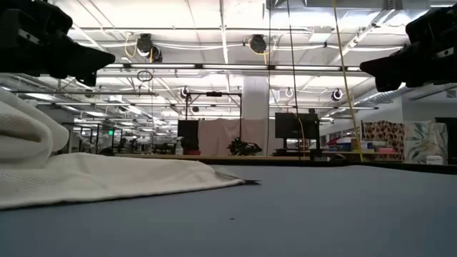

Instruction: Roll towel into tight, uniform cylinder

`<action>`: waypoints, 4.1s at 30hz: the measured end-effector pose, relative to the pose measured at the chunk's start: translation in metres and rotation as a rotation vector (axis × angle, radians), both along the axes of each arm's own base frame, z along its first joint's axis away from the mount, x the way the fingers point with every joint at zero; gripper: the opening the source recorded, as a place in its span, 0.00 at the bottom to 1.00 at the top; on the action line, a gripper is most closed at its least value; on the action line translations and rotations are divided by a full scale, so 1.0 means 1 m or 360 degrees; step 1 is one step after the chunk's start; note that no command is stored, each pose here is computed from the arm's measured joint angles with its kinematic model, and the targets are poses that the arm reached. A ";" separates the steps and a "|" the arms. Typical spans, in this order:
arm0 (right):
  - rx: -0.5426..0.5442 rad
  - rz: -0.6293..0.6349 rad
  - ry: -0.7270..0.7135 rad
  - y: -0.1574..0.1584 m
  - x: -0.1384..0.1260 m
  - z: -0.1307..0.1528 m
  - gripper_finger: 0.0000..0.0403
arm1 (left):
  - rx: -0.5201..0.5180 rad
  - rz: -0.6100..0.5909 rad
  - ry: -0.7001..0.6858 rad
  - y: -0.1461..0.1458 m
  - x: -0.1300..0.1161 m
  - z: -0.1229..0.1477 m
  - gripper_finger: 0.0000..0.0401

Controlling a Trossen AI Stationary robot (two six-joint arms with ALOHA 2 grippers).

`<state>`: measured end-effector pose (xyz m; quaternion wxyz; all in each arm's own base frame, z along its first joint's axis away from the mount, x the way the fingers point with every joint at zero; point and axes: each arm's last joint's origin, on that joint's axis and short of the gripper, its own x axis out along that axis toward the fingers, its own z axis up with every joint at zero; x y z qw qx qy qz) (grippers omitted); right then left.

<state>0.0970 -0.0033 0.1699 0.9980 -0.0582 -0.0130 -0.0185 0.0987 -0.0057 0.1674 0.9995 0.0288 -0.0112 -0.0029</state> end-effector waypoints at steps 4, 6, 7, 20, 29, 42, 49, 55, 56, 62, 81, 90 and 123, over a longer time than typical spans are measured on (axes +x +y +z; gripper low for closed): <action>0.0000 0.0000 0.0000 0.000 0.000 0.000 0.00 | 0.0000 0.0000 0.0000 0.000 0.000 0.000 0.04; 0.0000 0.0000 0.0000 0.000 0.000 0.000 0.00 | 0.0000 0.0000 -0.0001 0.000 0.000 0.000 0.04; 0.0001 0.0000 0.0000 0.000 0.000 0.000 0.00 | 0.0000 0.0000 0.0000 0.000 0.000 0.000 0.04; 0.0001 0.0000 0.0000 0.000 0.000 0.000 0.00 | 0.0000 0.0000 0.0000 0.000 0.000 0.000 0.04; 0.0001 -0.0001 0.0000 0.000 0.000 0.000 0.00 | 0.0000 0.0000 0.0000 0.000 0.000 0.000 0.04; 0.0000 -0.0001 0.0000 0.000 0.000 0.000 0.00 | 0.0000 0.0000 -0.0001 0.000 0.000 0.000 0.04; 0.0000 0.0000 0.0000 0.000 0.000 0.000 0.00 | 0.0000 0.0000 0.0000 0.000 0.000 0.000 0.04; 0.0001 0.0000 0.0000 0.000 0.000 0.000 0.00 | 0.0000 -0.0001 0.0000 0.000 0.000 0.000 0.04; 0.0000 0.0000 0.0000 0.000 0.000 0.000 0.00 | 0.0000 0.0000 0.0000 0.000 0.000 0.000 0.04; 0.0000 0.0000 0.0000 0.000 0.000 0.000 0.00 | -0.0001 -0.0001 0.0000 0.000 0.000 0.000 0.04; 0.0187 0.0006 -0.0014 0.000 0.000 0.000 0.00 | 0.0000 0.0000 0.0000 0.000 0.000 0.000 0.04; 0.0187 0.0014 -0.0073 0.000 -0.002 0.013 0.00 | 0.0004 0.0000 -0.0001 0.000 0.000 0.000 0.04; 0.0220 0.0003 0.0284 -0.001 0.032 0.223 0.00 | 0.0000 0.0026 -0.0002 0.000 0.000 0.000 0.04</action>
